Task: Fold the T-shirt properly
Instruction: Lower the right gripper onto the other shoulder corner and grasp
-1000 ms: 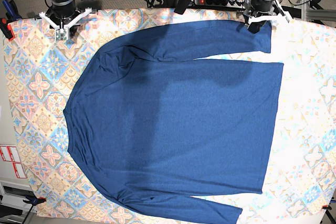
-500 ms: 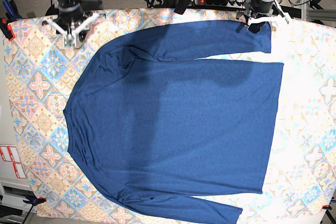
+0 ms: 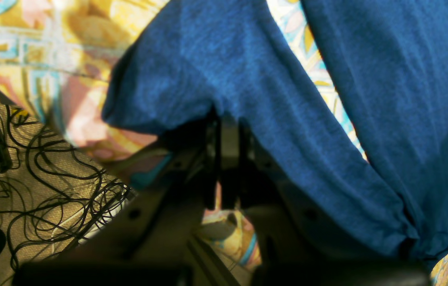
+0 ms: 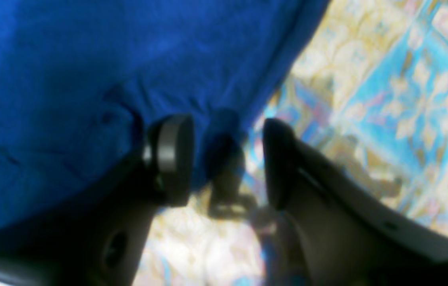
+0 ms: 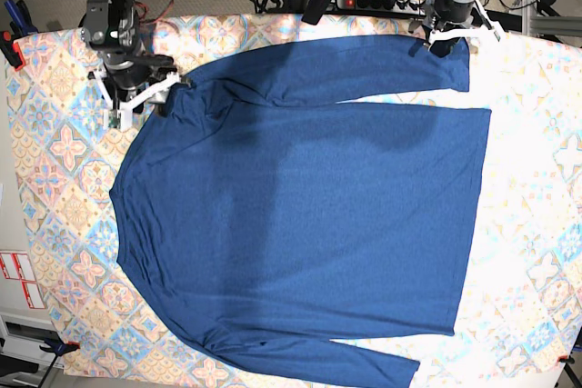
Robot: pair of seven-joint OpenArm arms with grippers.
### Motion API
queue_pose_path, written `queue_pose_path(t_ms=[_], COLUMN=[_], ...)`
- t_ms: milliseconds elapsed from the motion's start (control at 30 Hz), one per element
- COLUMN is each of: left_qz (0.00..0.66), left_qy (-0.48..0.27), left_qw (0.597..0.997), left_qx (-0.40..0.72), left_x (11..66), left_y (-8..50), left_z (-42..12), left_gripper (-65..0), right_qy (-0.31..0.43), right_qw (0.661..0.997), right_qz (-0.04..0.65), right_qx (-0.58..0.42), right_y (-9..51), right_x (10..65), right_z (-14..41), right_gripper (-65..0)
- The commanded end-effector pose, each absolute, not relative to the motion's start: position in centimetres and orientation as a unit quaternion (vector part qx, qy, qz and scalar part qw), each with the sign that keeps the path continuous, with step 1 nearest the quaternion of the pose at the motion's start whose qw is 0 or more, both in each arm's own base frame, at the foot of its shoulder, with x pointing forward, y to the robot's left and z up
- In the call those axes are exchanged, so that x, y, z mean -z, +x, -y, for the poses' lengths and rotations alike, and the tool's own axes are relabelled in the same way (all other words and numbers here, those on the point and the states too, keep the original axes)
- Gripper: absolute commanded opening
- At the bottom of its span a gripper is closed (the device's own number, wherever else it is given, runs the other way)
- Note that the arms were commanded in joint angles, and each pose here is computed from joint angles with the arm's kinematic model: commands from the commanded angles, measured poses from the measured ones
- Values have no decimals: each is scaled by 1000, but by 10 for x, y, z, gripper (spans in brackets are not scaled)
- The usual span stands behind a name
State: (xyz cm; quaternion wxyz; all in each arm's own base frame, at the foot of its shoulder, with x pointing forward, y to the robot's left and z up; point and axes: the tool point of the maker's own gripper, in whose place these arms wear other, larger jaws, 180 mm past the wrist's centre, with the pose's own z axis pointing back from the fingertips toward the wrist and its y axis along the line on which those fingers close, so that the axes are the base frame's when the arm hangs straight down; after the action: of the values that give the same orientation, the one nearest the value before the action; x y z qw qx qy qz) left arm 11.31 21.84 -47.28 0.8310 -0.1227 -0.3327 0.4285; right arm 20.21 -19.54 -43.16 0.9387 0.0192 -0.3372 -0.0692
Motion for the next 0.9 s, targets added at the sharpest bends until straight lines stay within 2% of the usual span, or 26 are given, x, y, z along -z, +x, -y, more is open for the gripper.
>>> queue_pose_path(t_ms=[0,267,867], left_qz=[327,327,327], left_qy=[-126,-126,-126], left_qw=[834,835,835], left_qx=[-426,-425,-425], left_x=[472,472,472], left_y=[110,110,110], left_z=[-217,-217,-217], left_gripper=[-650,-650,-650], right_qy=[16,12,24], right_qw=[939,950,945], right_qz=[337,301,315], right_qx=[69,88,79], right_y=[201,202,223], right_x=[433,466,461], right_z=[199,208,197], right_gripper=[-369,-369,-369])
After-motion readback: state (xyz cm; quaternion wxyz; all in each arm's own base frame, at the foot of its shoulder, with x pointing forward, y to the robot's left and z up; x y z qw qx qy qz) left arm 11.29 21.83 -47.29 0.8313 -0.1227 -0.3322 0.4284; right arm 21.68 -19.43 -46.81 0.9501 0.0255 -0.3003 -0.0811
